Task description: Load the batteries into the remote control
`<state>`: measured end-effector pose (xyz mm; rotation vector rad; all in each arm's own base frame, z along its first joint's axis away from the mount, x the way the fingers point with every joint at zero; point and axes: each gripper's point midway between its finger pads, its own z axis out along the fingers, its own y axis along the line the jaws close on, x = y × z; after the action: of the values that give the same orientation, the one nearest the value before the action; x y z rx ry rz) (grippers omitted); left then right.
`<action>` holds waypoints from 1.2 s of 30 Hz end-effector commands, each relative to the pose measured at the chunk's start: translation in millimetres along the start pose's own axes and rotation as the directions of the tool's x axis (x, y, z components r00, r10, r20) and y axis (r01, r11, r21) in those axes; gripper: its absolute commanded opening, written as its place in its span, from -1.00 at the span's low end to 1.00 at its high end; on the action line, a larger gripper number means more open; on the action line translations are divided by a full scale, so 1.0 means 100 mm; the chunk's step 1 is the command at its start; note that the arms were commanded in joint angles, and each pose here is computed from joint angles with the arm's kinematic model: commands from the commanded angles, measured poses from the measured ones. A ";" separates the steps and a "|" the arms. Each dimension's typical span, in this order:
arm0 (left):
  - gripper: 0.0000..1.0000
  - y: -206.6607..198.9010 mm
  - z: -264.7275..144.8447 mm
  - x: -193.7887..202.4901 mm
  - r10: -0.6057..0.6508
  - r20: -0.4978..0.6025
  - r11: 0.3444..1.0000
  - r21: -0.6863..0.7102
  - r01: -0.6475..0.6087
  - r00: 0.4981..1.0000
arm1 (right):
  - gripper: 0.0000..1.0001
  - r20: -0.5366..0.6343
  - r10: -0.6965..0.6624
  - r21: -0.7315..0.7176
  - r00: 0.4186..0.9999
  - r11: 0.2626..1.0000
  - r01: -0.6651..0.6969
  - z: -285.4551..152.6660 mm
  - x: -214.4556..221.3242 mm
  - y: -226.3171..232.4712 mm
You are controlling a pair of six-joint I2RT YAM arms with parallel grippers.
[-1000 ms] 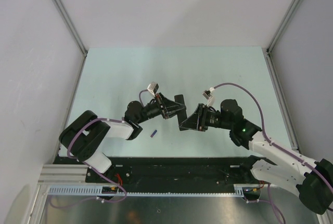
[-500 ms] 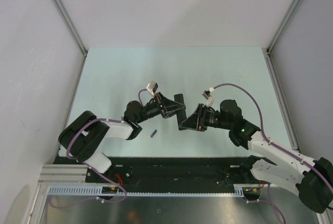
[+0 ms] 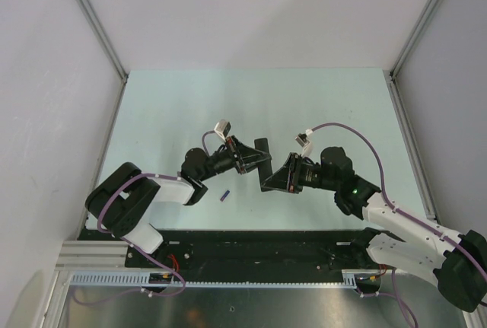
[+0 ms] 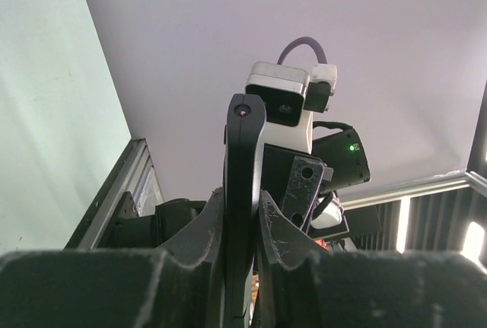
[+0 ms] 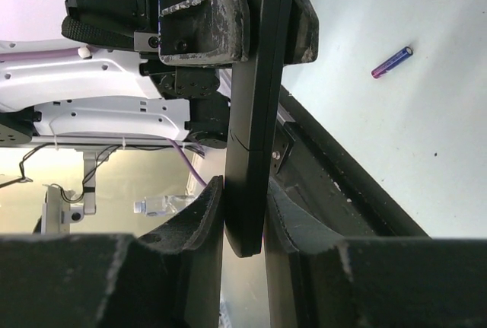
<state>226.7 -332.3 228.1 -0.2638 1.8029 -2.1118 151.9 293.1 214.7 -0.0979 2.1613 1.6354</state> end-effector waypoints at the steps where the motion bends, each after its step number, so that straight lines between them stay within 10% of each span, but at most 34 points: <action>1: -1.00 -0.79 -0.14 -0.01 0.156 0.056 0.939 0.303 -0.165 0.986 | -1.00 -0.032 -0.054 0.030 0.998 0.998 0.055 -0.02 0.11 -0.10; 36: -1.00 -0.27 -0.31 0.59 0.146 -0.112 0.981 0.144 -0.129 0.983 | -1.00 0.072 -0.076 0.088 0.995 0.994 0.069 -0.07 -0.29 -0.25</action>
<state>207.1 -330.1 214.8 -0.2559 1.8063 -2.0537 147.6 282.2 200.3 -0.1605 2.2264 1.5934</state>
